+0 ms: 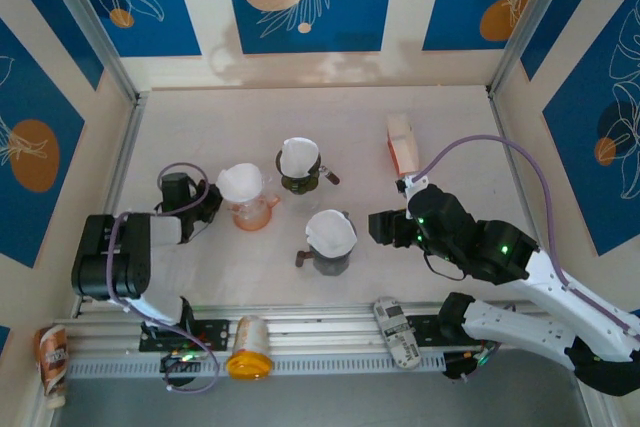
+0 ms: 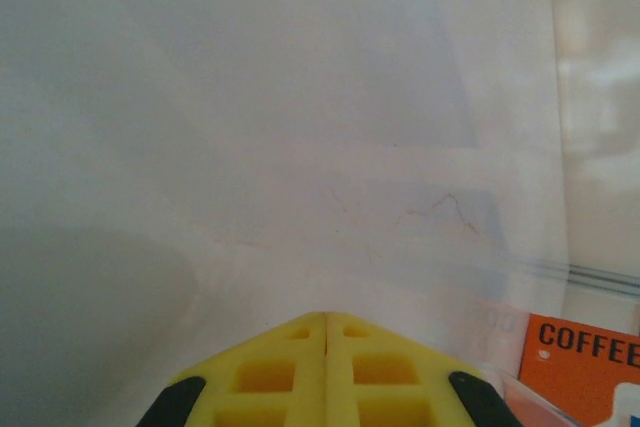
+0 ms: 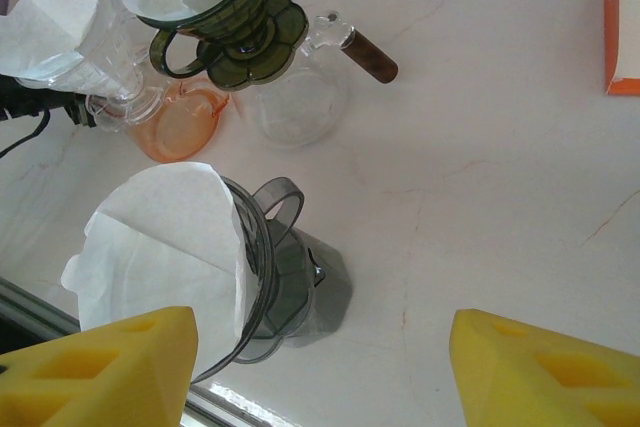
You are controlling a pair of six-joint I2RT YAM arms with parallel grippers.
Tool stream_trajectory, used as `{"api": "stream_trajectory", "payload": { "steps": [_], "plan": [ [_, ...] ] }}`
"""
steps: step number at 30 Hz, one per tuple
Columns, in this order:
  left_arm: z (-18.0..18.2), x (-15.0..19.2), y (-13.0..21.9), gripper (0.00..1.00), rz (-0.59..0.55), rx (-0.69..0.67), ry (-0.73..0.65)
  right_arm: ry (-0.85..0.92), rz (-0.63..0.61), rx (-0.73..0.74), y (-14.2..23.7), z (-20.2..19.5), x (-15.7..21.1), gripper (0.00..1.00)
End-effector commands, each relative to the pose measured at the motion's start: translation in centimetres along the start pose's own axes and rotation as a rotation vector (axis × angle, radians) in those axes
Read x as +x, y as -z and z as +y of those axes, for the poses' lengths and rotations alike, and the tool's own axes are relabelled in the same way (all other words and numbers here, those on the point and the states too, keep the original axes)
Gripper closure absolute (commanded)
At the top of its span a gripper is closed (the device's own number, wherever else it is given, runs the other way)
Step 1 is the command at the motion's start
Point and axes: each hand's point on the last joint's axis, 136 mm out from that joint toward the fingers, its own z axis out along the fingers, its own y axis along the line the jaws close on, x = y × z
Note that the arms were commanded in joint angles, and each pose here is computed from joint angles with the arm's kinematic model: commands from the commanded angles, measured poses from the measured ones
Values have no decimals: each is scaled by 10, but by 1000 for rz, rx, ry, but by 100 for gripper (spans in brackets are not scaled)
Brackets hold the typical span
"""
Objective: Place the coffee filter in the dripper
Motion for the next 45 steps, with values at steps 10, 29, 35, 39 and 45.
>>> {"api": "stream_trajectory", "payload": {
  "steps": [10, 29, 35, 39, 45],
  "plan": [
    [-8, 31, -12, 100, 77, 126, -22, 4, 3, -1, -2, -1, 1, 32],
    [-12, 78, -8, 100, 171, 160, -44, -8, 20, 2, -8, -2, 5, 32],
    [-8, 90, -3, 100, 191, 158, -42, -10, 22, -1, -9, -1, 5, 32],
    [3, 88, 5, 100, 164, 88, -53, -12, 20, 6, -7, -3, 5, 32],
    [8, 67, 39, 100, 56, -81, -136, -17, -4, 12, -1, -7, 3, 32]
  ]
}}
